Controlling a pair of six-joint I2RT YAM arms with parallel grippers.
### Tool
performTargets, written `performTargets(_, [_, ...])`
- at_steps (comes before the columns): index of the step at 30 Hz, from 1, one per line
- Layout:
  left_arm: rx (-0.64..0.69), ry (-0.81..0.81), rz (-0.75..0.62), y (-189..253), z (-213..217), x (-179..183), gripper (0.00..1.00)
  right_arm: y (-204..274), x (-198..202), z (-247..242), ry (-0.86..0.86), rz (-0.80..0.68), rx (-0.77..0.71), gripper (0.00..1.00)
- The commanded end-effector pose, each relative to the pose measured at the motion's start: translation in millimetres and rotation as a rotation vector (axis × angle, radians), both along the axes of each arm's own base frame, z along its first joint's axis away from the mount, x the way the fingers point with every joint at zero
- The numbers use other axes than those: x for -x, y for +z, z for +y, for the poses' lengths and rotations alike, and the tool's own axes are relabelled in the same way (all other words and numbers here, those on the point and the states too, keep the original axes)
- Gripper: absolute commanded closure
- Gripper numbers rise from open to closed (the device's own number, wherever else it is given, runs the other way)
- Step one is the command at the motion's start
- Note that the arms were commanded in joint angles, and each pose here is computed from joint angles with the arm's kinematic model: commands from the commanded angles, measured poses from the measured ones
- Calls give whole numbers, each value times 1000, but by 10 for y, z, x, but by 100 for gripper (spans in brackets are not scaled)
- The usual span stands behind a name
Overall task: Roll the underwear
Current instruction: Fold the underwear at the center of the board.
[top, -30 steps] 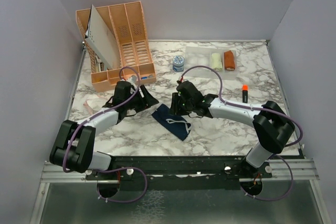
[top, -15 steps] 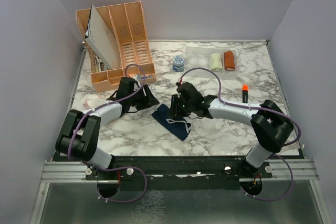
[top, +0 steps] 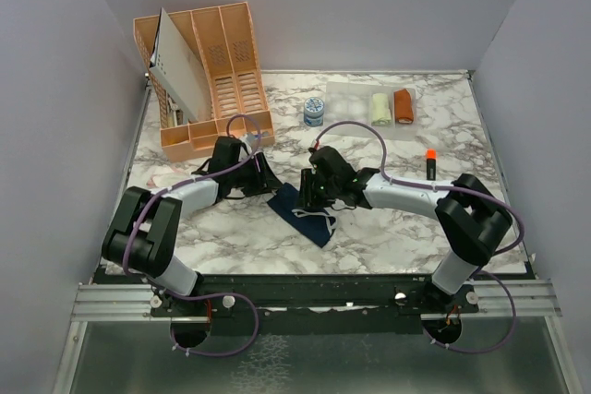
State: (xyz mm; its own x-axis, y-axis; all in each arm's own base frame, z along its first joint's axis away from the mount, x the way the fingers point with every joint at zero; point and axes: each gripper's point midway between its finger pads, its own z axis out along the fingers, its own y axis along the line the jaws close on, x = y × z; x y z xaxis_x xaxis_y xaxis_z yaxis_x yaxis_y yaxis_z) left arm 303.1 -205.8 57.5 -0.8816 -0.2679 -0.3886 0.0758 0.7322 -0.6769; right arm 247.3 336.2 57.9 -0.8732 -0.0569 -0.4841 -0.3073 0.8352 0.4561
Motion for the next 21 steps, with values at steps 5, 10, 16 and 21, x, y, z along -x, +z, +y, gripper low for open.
performTargets(5, [19, -45, -4, 50, -107, -4, 56, -126, 42, -12, 14, 31, 12, 61])
performTargets(10, [23, -38, -20, 120, -106, -23, 61, -129, 54, -14, 23, 30, 13, 61])
performTargets(16, [14, -46, -44, 238, -96, -33, 66, -132, 58, -7, 30, 31, 12, 61])
performTargets(21, [27, -86, -36, 240, -137, 8, 67, -139, 58, -10, 34, 31, 16, 61])
